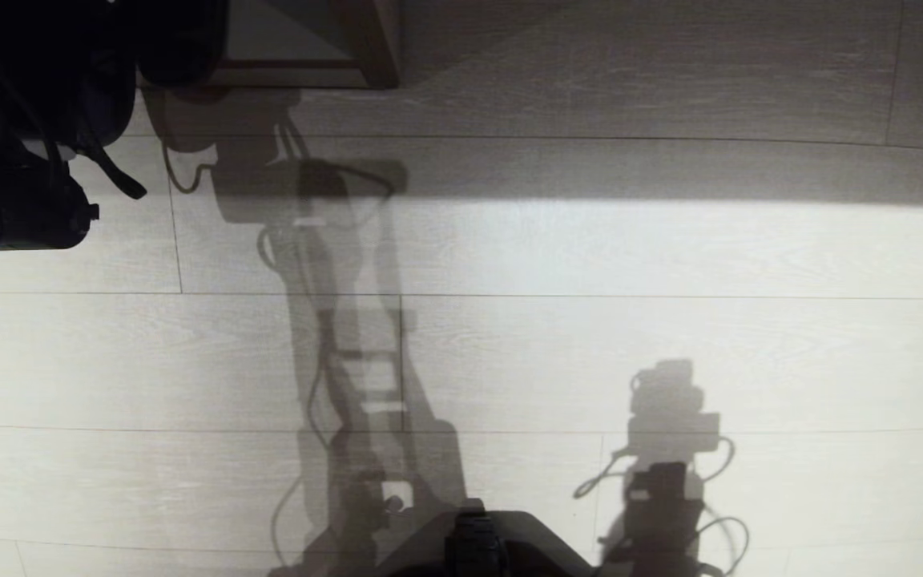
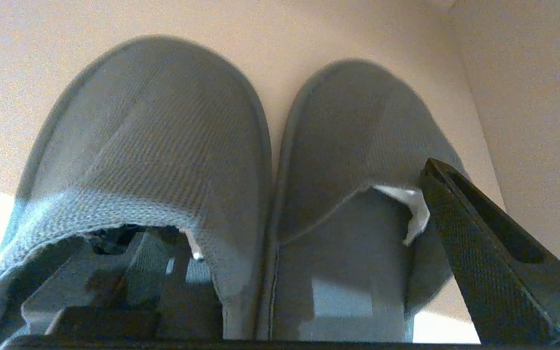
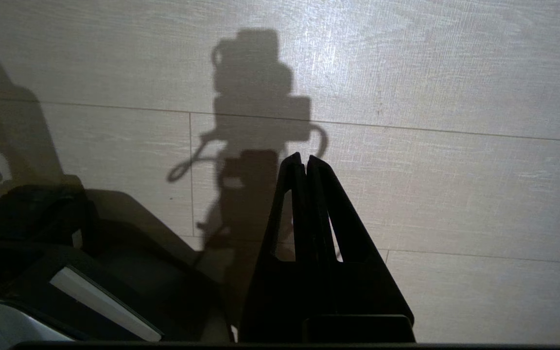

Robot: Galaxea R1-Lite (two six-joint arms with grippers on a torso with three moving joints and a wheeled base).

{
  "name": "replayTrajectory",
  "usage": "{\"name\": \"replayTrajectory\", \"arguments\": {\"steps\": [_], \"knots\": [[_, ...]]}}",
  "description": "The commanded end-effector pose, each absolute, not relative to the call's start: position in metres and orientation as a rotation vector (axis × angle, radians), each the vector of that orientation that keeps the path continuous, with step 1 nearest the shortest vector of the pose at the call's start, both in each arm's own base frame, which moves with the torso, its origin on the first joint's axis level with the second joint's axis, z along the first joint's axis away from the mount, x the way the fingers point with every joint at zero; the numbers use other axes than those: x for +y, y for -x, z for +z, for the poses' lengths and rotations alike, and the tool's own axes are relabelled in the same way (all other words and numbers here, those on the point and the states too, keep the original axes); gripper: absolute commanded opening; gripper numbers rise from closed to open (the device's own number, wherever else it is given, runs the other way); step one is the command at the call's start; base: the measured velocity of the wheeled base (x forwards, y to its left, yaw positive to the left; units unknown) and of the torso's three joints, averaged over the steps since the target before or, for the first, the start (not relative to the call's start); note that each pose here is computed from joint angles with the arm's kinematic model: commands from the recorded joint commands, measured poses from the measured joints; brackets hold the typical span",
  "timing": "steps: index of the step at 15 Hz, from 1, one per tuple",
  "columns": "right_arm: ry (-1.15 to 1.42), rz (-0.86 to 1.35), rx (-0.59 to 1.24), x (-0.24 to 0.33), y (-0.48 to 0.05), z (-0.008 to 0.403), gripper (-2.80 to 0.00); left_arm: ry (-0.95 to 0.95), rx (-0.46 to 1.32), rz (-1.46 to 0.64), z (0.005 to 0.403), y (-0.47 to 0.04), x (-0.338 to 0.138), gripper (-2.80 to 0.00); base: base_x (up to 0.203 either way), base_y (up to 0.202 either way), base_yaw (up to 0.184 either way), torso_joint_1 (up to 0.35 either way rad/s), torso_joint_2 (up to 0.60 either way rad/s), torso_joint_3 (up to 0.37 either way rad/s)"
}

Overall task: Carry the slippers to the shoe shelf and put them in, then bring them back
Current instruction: Place the slippers into the shoe cabinet

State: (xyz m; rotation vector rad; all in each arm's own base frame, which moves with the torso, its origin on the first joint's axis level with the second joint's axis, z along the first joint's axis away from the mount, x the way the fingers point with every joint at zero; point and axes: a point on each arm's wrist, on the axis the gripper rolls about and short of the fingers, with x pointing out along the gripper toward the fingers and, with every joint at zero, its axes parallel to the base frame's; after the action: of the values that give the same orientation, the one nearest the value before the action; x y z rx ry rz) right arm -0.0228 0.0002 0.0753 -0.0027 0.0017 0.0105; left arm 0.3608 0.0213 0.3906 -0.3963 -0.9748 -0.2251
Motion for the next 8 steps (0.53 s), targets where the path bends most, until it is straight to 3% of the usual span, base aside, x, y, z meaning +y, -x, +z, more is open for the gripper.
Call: {"name": "replayTrajectory", "arguments": {"steps": [1, 8], "knots": [[0.003, 0.011, 0.000, 0.000, 0.023, 0.075, -2.80, 0.391, -0.959, -0.220, 0.398, -0.349, 0.024, 0.00, 0.000, 0.000, 0.000, 0.000, 0.00, 0.000], [0.003, 0.012, 0.000, 0.000, 0.023, 0.075, -2.80, 0.429, -0.901, -0.235, 0.407, -0.314, 0.043, 0.00, 0.000, 0.000, 0.000, 0.000, 0.00, 0.000]]}}
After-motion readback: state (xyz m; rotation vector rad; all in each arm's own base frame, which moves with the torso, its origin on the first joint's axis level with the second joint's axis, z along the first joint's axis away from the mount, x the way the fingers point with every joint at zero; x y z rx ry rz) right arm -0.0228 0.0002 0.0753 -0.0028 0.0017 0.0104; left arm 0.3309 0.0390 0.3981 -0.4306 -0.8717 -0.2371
